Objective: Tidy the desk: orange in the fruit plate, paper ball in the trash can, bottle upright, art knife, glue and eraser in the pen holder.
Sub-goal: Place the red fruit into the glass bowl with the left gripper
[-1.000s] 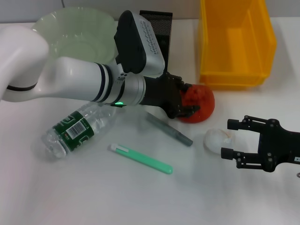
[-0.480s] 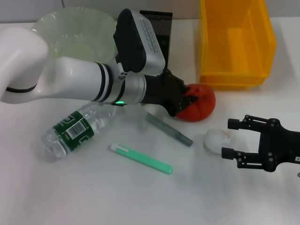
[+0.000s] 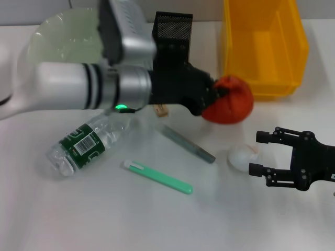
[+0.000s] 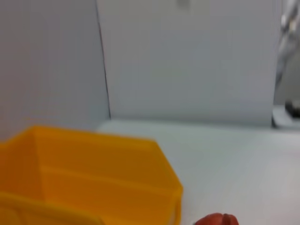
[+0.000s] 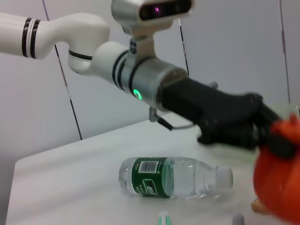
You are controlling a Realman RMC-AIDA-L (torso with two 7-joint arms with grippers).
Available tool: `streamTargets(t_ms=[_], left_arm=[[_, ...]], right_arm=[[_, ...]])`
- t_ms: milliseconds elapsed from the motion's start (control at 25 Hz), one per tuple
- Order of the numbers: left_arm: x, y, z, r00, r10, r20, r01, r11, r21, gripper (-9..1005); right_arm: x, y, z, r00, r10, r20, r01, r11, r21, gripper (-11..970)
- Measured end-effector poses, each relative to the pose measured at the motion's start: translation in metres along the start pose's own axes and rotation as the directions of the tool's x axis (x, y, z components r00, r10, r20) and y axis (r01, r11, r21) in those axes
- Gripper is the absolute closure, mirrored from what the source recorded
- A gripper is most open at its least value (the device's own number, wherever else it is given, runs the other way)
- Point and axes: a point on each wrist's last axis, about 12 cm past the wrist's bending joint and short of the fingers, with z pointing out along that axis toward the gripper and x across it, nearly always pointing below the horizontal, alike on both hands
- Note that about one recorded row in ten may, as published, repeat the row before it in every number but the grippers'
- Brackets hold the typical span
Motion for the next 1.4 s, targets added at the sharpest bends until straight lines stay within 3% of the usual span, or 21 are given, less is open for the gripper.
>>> streamTargets(t_ms=[200,360,480,600,760,800,840,880,920,960,1120,1400], left_arm=[[0.004,0.005,-0.030,0.983,-0.079,0.169,0.084,0.996,-0.022,924],[0.020,0.011,-0.055,0.925,-0.148,0.349,0.202,0.972,-0.122,945],[0.026,0.013,-0.061,0.901,-0.164,0.401,0.247,0.955,-0.166,944],[0.037,0.020,-0.073,0.850,-0.156,0.503,0.330,0.902,-0.279,944],[0.039,0.022,-0.076,0.842,-0.148,0.519,0.345,0.887,-0.307,946],[0.049,0.030,-0.085,0.815,-0.128,0.565,0.415,0.810,-0.415,946],[0.056,0.035,-0.089,0.808,-0.120,0.577,0.449,0.759,-0.471,947],[0.056,0.035,-0.089,0.808,-0.120,0.577,0.449,0.759,-0.471,947],[0.061,0.038,-0.092,0.809,-0.112,0.577,0.467,0.719,-0.516,948],[0.061,0.038,-0.092,0.809,-0.112,0.577,0.467,0.719,-0.516,948],[0.072,0.045,-0.096,0.826,-0.121,0.550,0.490,0.636,-0.596,922],[0.077,0.048,-0.098,0.839,-0.130,0.528,0.490,0.602,-0.631,829]], right_arm=[[0.000,0.000,0.000,1.000,-0.003,-0.001,0.003,1.000,0.000,159],[0.000,0.000,0.000,1.000,-0.004,0.000,0.004,1.000,0.000,158],[-0.001,0.000,0.000,1.000,-0.005,0.000,0.005,1.000,0.000,158],[-0.002,-0.001,0.000,1.000,-0.007,0.001,0.007,1.000,-0.002,158],[-0.002,-0.001,0.001,1.000,-0.009,0.004,0.009,1.000,-0.003,158],[-0.003,-0.001,0.001,1.000,-0.010,0.006,0.010,1.000,-0.003,158],[-0.003,-0.001,0.002,1.000,-0.011,0.009,0.011,1.000,-0.004,158],[-0.003,-0.001,0.002,1.000,-0.011,0.009,0.011,1.000,-0.004,158],[-0.004,-0.002,0.002,1.000,-0.012,0.010,0.012,1.000,-0.004,158],[-0.004,-0.002,0.002,1.000,-0.012,0.010,0.012,1.000,-0.004,158],[-0.005,-0.002,0.003,1.000,-0.014,0.013,0.014,1.000,-0.006,158],[-0.005,-0.002,0.005,1.000,-0.015,0.016,0.015,1.000,-0.010,159]])
